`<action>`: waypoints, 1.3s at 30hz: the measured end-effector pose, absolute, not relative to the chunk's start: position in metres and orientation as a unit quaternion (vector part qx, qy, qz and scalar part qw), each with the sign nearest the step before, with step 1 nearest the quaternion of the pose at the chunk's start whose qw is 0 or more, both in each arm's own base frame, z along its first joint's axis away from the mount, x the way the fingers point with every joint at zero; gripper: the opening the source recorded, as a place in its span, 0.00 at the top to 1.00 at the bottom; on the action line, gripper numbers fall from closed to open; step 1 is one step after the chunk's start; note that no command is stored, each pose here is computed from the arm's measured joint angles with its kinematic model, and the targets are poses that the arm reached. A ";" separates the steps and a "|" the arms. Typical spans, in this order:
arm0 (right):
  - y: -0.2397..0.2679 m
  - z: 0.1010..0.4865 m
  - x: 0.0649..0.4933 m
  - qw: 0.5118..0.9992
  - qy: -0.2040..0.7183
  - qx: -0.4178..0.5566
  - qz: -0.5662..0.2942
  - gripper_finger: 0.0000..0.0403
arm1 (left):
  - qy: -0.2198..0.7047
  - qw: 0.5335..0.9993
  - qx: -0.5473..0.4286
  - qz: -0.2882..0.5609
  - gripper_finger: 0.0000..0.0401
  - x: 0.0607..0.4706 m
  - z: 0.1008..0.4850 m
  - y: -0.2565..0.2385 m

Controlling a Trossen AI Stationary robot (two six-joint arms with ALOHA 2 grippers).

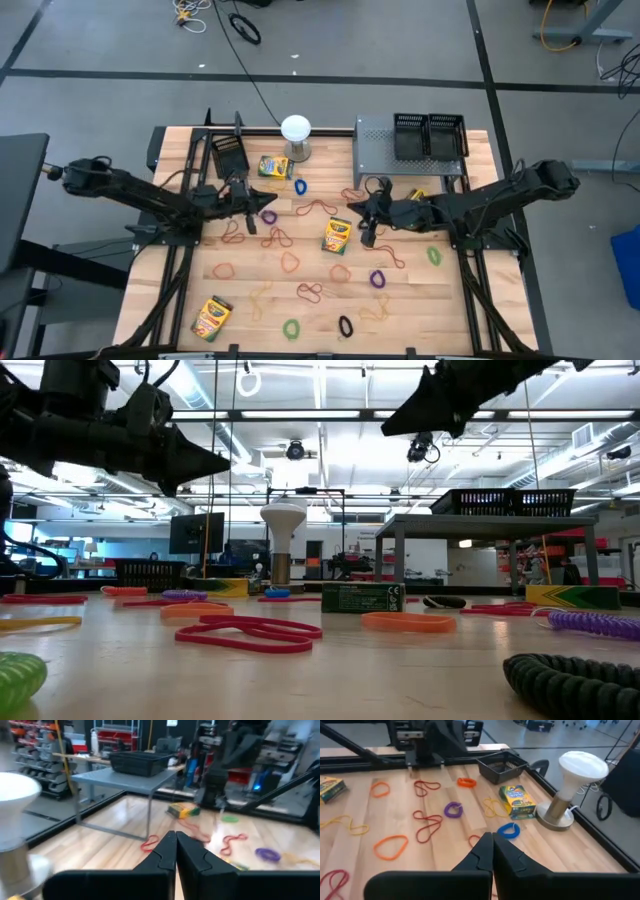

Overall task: Pick & Place Office Desk Supplies
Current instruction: Put the black basket on the shelf

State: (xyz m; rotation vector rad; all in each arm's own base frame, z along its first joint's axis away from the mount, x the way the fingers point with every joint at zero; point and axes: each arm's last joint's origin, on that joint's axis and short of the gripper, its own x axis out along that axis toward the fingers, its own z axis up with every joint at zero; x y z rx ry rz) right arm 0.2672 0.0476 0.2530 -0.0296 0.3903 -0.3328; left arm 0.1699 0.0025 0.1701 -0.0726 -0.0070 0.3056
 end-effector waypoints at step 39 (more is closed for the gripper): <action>0.041 0.199 0.247 0.979 0.151 -0.084 -0.109 0.98 | 0.584 0.728 -0.053 0.355 0.51 0.165 0.170 0.127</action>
